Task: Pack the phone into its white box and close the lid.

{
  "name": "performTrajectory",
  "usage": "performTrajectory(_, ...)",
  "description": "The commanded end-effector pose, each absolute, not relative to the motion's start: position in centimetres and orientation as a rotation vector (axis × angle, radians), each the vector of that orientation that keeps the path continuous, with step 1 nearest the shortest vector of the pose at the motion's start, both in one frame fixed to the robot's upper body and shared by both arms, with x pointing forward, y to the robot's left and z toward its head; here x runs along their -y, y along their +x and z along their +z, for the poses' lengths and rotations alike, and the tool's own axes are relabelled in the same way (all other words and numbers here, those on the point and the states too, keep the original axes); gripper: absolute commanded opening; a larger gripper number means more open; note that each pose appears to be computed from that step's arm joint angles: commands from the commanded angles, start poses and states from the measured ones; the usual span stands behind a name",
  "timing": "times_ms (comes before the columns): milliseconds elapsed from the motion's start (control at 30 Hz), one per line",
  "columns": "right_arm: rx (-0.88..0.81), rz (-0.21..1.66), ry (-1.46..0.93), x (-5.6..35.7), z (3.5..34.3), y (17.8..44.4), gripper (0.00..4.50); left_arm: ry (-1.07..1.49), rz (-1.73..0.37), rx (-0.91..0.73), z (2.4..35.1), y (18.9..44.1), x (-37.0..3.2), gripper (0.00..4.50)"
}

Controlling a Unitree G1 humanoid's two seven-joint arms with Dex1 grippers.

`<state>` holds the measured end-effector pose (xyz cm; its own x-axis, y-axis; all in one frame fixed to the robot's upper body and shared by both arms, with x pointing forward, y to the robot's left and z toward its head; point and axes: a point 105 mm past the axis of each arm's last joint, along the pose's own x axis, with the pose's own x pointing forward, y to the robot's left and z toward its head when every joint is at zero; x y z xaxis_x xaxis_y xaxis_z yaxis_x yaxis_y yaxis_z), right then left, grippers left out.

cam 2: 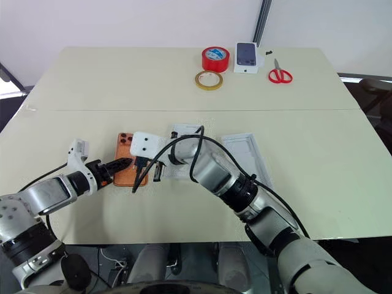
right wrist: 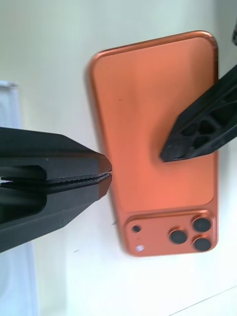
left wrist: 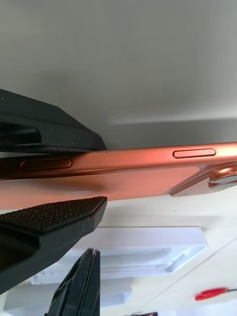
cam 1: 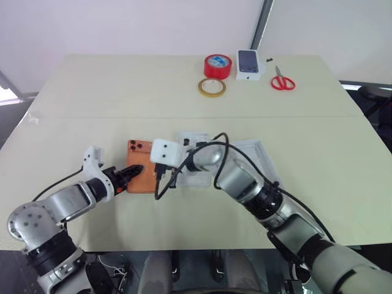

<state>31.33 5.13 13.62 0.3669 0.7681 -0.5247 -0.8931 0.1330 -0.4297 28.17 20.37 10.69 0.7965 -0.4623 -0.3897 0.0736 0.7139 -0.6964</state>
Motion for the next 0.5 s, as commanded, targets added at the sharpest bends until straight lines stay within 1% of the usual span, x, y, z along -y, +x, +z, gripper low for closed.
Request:
performTrajectory(33,-0.135,1.221,-0.742,-4.7,15.5,30.7,0.00,-0.744,-0.341,-0.559,11.3,27.9,-20.3,1.41)
performTrajectory(133,-0.130,1.215,-0.731,-4.1,16.0,30.6,0.00,-0.756,-0.333,-0.550,11.4,27.8,-20.5,0.59)
performTrajectory(167,-0.128,1.214,-0.728,-4.0,16.1,30.6,0.00,-0.760,-0.331,-0.547,11.4,27.8,-20.5,0.11)
performTrajectory(200,-0.125,1.212,-0.724,-3.8,16.3,30.6,0.00,-0.766,-0.330,-0.543,11.5,27.7,-20.6,0.03)
performTrajectory(300,-0.086,1.217,-0.697,-2.6,17.8,30.3,0.00,-0.824,-0.342,-0.481,12.8,27.9,-20.6,0.03)
performTrajectory(400,-0.047,1.228,-0.633,-0.2,19.8,30.1,0.00,-0.908,-0.366,-0.385,15.6,28.5,-20.3,0.03)
performTrajectory(500,-0.051,1.191,-0.566,2.5,20.9,30.6,0.00,-0.953,-0.394,-0.352,17.6,29.0,-19.3,0.03)
